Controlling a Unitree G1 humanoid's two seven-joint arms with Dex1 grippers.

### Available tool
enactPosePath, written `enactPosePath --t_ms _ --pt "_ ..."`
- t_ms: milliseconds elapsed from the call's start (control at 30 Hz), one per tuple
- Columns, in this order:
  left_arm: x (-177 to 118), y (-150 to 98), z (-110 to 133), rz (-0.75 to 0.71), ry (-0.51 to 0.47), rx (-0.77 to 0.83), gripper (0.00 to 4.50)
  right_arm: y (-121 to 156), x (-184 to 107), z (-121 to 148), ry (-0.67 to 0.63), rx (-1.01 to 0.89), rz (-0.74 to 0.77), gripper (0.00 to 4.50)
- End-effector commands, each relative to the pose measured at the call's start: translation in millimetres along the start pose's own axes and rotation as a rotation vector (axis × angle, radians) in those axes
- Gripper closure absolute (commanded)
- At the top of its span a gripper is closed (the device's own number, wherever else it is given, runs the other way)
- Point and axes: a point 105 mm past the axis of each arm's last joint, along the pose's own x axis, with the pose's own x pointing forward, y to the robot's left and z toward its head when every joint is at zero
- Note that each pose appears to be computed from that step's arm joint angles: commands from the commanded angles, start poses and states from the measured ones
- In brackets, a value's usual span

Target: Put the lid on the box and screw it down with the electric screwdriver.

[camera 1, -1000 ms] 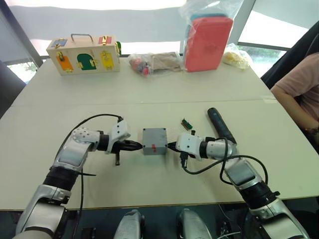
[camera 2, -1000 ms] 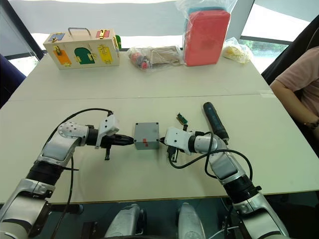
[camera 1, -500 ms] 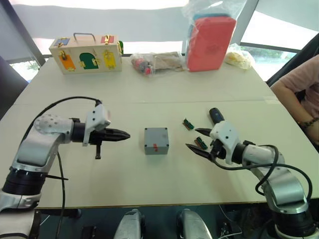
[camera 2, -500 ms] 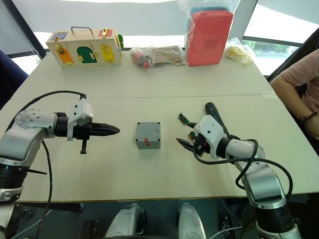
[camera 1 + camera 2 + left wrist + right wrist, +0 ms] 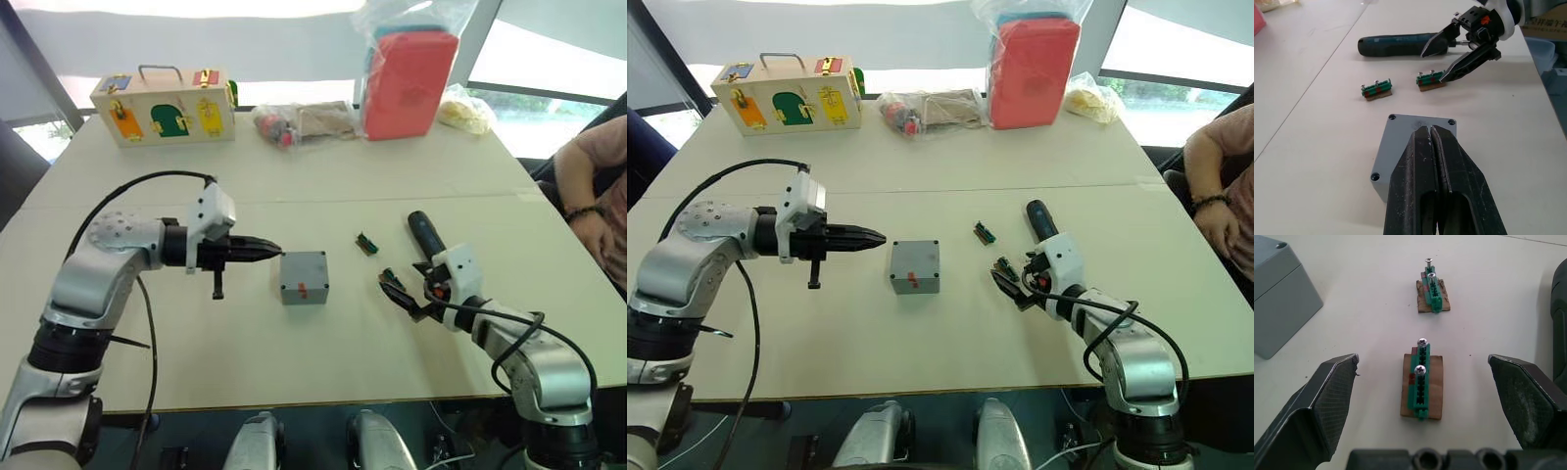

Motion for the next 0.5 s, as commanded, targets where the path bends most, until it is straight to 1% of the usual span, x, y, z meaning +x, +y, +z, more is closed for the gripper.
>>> enactPosePath --t_ms 33,167,233,267,333,367,500 --pt "2.5 -0.1 8.9 -0.005 -0.009 0.043 4.50 -1.0 0.2 8.3 -0.037 -0.005 -0.006 0.04" --pt "3.8 1.5 9.6 0.004 -0.010 0.049 4.50 0.1 2.5 9.4 -0.041 -0.019 0.003 0.04" --pt "4.0 1.7 9.6 0.006 -0.010 0.047 4.50 -0.6 3.5 10.6 -0.045 -0.021 0.002 0.45" --pt "4.0 1.8 9.3 0.007 -0.009 0.047 4.50 -1.0 3.7 10.7 -0.044 -0.022 0.001 0.55" --pt "4.2 1.8 8.8 0.009 -0.007 0.047 4.50 -0.7 3.9 9.5 -0.039 -0.023 0.004 1.22" --pt "4.2 1.9 8.9 0.011 -0.007 0.047 4.50 -0.2 3.9 8.3 -0.033 -0.026 0.007 1.47" --pt "4.3 2.3 9.2 0.015 -0.009 0.048 4.50 -0.4 4.0 7.9 -0.035 -0.023 0.005 2.90"
